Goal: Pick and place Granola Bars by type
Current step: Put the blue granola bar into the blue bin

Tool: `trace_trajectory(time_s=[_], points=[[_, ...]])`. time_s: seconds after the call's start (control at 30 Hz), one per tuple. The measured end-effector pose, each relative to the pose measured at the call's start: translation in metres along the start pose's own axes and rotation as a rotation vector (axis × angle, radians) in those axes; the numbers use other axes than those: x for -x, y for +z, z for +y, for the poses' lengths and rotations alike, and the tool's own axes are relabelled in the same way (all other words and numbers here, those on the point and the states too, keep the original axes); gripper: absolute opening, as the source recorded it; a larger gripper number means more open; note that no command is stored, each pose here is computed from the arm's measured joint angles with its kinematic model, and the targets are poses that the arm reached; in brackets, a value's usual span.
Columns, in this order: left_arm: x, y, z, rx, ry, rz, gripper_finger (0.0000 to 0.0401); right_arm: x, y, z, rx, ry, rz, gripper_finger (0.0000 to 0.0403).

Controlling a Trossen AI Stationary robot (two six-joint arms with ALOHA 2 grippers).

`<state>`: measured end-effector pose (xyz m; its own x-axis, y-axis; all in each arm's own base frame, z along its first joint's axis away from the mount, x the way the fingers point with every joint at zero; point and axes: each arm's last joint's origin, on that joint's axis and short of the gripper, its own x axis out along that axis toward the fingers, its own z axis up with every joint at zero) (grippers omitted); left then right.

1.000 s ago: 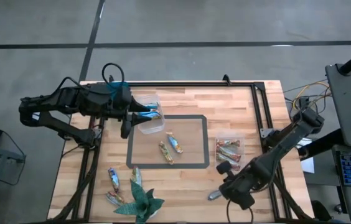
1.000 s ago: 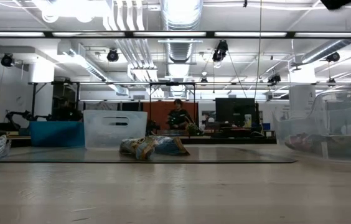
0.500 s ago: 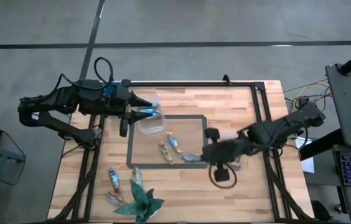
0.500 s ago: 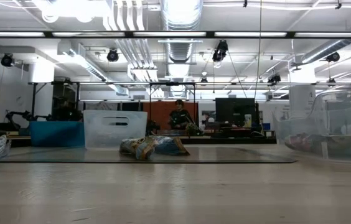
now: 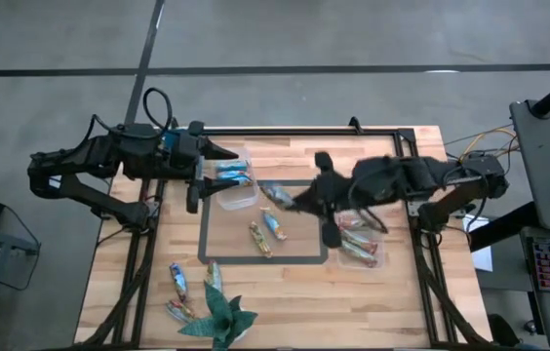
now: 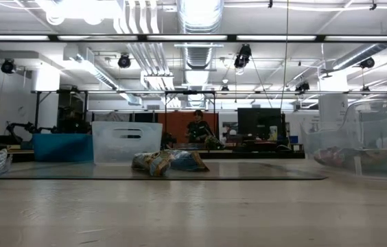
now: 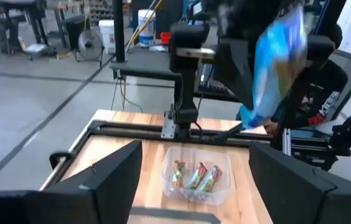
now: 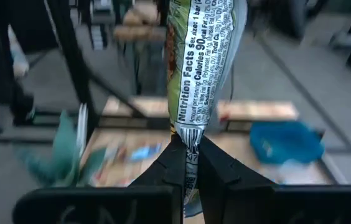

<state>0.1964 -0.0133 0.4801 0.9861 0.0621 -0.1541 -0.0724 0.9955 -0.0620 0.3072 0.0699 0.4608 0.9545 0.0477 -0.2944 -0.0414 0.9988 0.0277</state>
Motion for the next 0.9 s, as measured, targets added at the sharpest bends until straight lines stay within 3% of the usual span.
trace_trajectory(time_s=[0.23,0.43,0.9], points=[[-0.004,0.014,-0.003,-0.049,-0.041,-0.143,0.0277,0.004,0.023,-0.022,0.007,-0.054,-0.171,0.0012],[-0.003,0.025,-0.004,-0.067,-0.056,-0.259,0.0277,-0.002,0.030,-0.033,0.010,-0.069,-0.181,0.0012],[-0.035,0.023,-0.010,-0.061,-0.114,-0.281,0.0277,-0.040,0.035,-0.029,0.054,-0.027,-0.098,0.0012]])
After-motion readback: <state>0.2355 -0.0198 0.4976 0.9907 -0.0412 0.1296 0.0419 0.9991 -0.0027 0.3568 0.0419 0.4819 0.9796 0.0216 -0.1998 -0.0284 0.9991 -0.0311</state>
